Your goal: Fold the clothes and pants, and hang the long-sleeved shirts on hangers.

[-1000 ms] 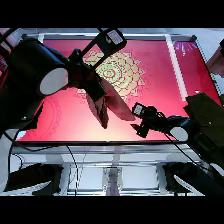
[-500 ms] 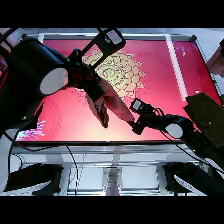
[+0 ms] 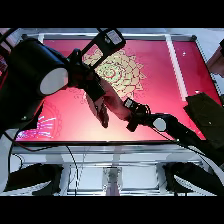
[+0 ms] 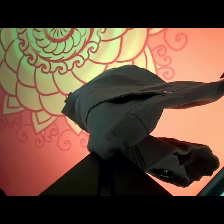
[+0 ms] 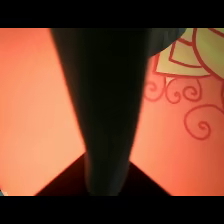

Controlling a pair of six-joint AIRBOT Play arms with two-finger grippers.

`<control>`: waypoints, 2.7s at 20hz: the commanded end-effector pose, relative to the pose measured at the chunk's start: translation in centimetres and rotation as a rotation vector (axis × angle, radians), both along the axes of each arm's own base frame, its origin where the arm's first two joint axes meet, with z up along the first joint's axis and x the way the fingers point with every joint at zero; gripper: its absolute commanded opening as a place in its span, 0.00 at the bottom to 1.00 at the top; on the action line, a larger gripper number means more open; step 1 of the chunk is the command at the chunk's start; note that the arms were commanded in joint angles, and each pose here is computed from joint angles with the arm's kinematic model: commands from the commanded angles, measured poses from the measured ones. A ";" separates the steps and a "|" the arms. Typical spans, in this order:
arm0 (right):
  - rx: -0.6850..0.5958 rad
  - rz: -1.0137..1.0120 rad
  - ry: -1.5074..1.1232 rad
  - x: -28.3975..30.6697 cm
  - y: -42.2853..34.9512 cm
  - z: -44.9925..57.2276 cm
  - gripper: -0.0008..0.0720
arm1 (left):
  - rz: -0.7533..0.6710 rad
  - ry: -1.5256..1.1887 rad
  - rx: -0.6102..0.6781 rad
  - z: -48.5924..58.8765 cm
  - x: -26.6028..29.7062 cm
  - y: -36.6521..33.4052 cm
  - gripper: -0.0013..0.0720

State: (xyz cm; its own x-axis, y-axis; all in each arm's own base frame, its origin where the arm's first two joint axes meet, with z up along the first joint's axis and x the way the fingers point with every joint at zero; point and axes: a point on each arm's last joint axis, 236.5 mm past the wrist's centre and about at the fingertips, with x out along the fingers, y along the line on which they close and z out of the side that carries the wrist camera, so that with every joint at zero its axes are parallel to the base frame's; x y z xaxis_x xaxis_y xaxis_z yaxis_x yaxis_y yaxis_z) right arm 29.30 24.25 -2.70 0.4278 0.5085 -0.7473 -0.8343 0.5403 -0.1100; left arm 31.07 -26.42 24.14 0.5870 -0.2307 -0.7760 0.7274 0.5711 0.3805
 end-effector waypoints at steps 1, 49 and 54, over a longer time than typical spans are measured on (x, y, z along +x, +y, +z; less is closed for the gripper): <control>0.028 0.008 -0.003 0.2 1.3 0.3 0.02 | 0.001 -0.002 0.001 0.0 0.0 0.1 0.07; -0.196 -0.262 -0.039 11.5 -10.0 14.1 0.02 | 0.412 0.279 -0.042 -13.0 14.0 10.4 0.07; -0.201 -0.287 0.049 14.7 -8.8 7.6 0.02 | 0.325 0.285 0.050 -18.8 17.5 10.2 0.07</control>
